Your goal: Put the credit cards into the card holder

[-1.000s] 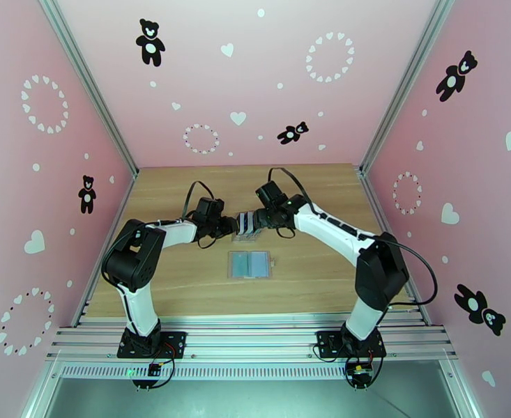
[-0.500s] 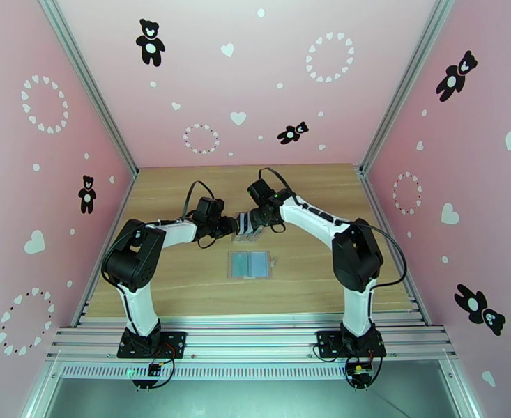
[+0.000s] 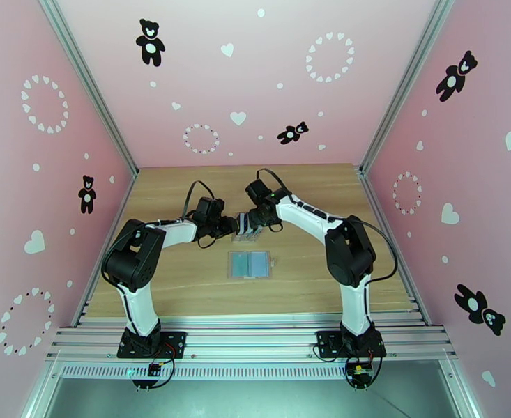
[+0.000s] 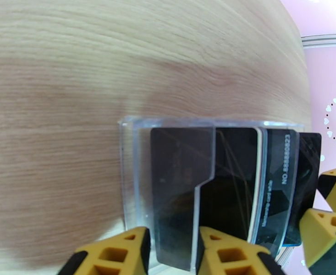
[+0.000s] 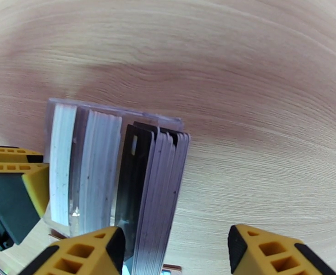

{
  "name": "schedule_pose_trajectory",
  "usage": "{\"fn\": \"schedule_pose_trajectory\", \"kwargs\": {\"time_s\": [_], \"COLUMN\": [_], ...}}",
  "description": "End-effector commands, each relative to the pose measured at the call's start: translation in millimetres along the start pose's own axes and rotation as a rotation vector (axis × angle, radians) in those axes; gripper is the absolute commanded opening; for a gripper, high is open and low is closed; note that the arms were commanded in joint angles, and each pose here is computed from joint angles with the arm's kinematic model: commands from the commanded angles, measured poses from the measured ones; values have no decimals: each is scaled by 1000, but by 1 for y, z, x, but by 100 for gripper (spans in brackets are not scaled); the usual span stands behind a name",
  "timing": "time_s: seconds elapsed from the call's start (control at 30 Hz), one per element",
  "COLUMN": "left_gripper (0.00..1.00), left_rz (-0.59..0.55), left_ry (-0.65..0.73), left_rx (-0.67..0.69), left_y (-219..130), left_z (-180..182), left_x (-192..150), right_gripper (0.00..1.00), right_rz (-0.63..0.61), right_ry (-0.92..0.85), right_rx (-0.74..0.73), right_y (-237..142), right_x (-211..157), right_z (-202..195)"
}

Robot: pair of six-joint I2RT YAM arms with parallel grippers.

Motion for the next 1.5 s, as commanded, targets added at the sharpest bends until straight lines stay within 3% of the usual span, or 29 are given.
{"fn": "schedule_pose_trajectory", "kwargs": {"time_s": [0.0, 0.5, 0.87, 1.07, 1.27, 1.47], "left_gripper": [33, 33, 33, 33, 33, 33], "left_rz": [53, 53, 52, 53, 56, 55], "left_ry": [-17, -17, -15, -16, -16, -14], "left_rx": [46, 46, 51, 53, 53, 53], "left_y": [4, 4, 3, 3, 3, 3], "left_z": [11, 11, 11, 11, 11, 11], "left_x": [-11, -10, -10, -10, -11, -11], "right_gripper": [64, 64, 63, 62, 63, 63], "right_rz": [31, 61, 15, 20, 50, 69], "right_ry": [-18, -69, -106, -108, -80, -78], "right_rx": [-7, -35, -105, -101, 22, -19], "right_y": [5, 13, -4, -5, -4, 6], "right_x": [-1, -10, 6, 8, 1, -7], "right_z": [1, 6, 2, 3, 17, 10]}}
Point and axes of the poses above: each hand's point on the last joint's axis, 136 mm out from that joint toward the fingers, its own y axis out along the fingers, its own z axis along the line the jaws close on, x = y × z, the point moved 6 cm from there along -y, back along the fingers, and after that the axes turned 8 degrees about y, right-handed, at the moved point
